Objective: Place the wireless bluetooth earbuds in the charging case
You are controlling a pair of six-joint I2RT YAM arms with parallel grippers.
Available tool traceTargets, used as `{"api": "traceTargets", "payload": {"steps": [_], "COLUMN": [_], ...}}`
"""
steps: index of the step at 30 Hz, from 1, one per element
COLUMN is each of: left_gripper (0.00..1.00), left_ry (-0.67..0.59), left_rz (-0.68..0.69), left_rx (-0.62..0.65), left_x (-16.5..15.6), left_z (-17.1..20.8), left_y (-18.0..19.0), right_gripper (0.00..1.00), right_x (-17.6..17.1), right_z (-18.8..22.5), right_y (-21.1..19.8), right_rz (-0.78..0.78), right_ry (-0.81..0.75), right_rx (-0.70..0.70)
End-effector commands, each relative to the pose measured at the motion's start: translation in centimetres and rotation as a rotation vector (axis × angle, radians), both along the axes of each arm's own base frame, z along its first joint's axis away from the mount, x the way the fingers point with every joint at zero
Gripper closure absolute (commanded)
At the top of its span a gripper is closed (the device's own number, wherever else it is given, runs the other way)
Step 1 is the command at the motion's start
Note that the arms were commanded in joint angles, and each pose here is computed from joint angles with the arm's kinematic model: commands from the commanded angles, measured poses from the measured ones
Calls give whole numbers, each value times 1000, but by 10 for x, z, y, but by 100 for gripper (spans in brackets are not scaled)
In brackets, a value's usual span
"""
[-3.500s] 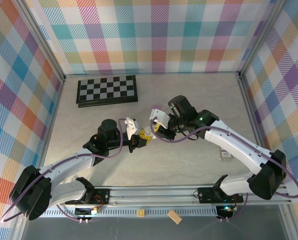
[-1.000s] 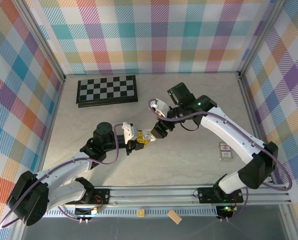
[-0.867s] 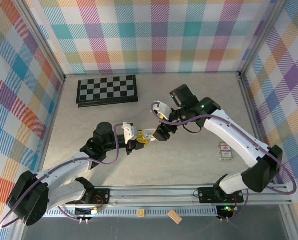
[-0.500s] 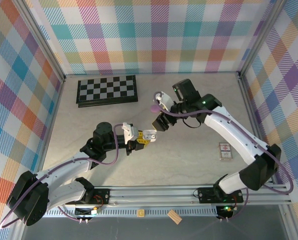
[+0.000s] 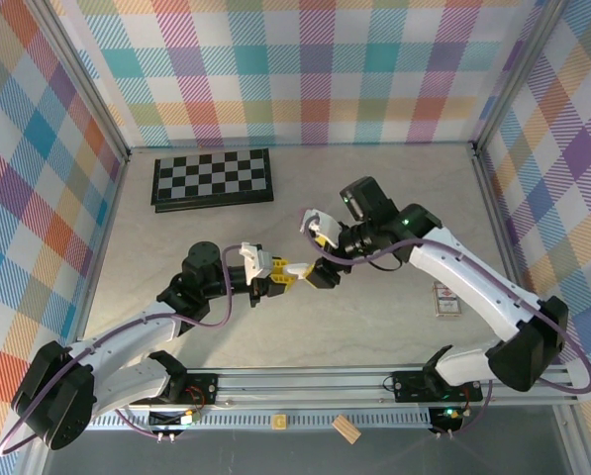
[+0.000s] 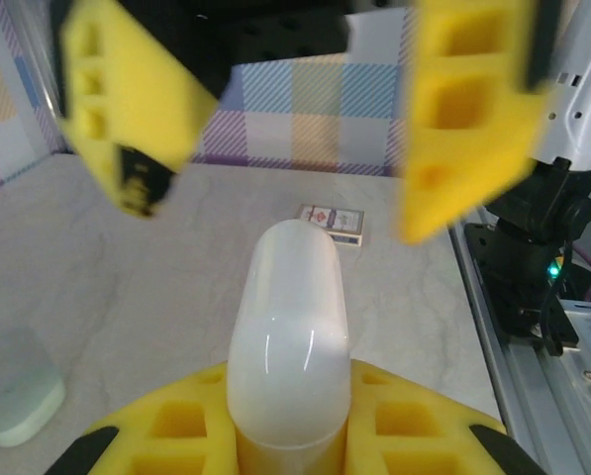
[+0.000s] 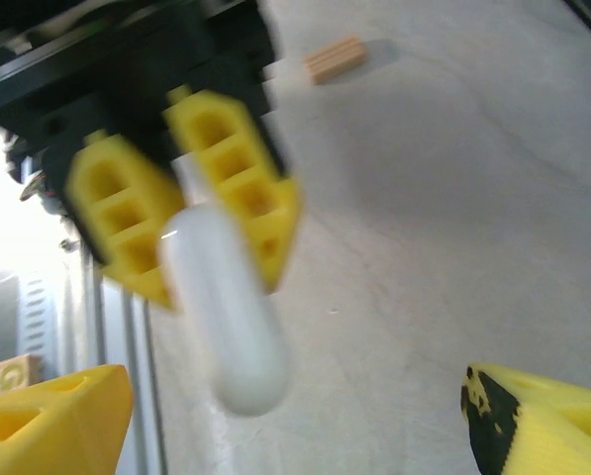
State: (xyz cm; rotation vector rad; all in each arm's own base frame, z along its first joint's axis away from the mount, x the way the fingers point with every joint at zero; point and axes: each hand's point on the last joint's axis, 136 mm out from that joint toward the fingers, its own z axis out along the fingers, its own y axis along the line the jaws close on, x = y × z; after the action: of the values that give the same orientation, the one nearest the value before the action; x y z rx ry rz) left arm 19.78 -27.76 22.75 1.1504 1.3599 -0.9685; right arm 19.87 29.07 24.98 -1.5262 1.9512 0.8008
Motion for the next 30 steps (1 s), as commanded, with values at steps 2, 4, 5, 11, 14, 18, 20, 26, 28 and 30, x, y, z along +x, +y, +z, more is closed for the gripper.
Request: {"api": "traceTargets", "payload": {"steps": [2, 4, 5, 11, 14, 18, 20, 26, 28, 30], "left_gripper": [86, 86, 86, 86, 86, 86, 86, 85, 80, 76], "left_ry": [-75, -77, -74, -52, -55, -48, -46, -44, -38, -31], "left_rz": [-3, -14, -28, -69, -67, -66, -64, -41, -25, -8], "left_rx": [-55, -57, -58, -70, -71, -70, -70, -73, -74, -74], "left_x": [1, -1, -3, -10, -9, -9, -8, -3, 0, 3], "left_z": [24, 25, 25, 29, 30, 30, 30, 31, 31, 30], "left_y": [1, 0, 0, -2, -2, -2, -3, -3, -3, -2], "right_gripper": [13, 13, 13, 28, 44, 54, 59, 75, 79, 80], "right_x": [-10, -10, -10, -11, -10, -12, -14, -16, -14, -12], "right_z": [12, 14, 13, 6, 3, 0, -1, -4, -5, -6], "right_y": [-2, -2, -1, 10, 15, 20, 20, 16, 15, 13], "right_rz": [57, 73, 86, 158, 171, 189, 197, 185, 164, 142], "right_ry": [-58, -105, -124, -183, -181, -164, -155, -152, -159, -165], "right_rx": [53, 76, 86, 90, 91, 98, 98, 89, 88, 94]}}
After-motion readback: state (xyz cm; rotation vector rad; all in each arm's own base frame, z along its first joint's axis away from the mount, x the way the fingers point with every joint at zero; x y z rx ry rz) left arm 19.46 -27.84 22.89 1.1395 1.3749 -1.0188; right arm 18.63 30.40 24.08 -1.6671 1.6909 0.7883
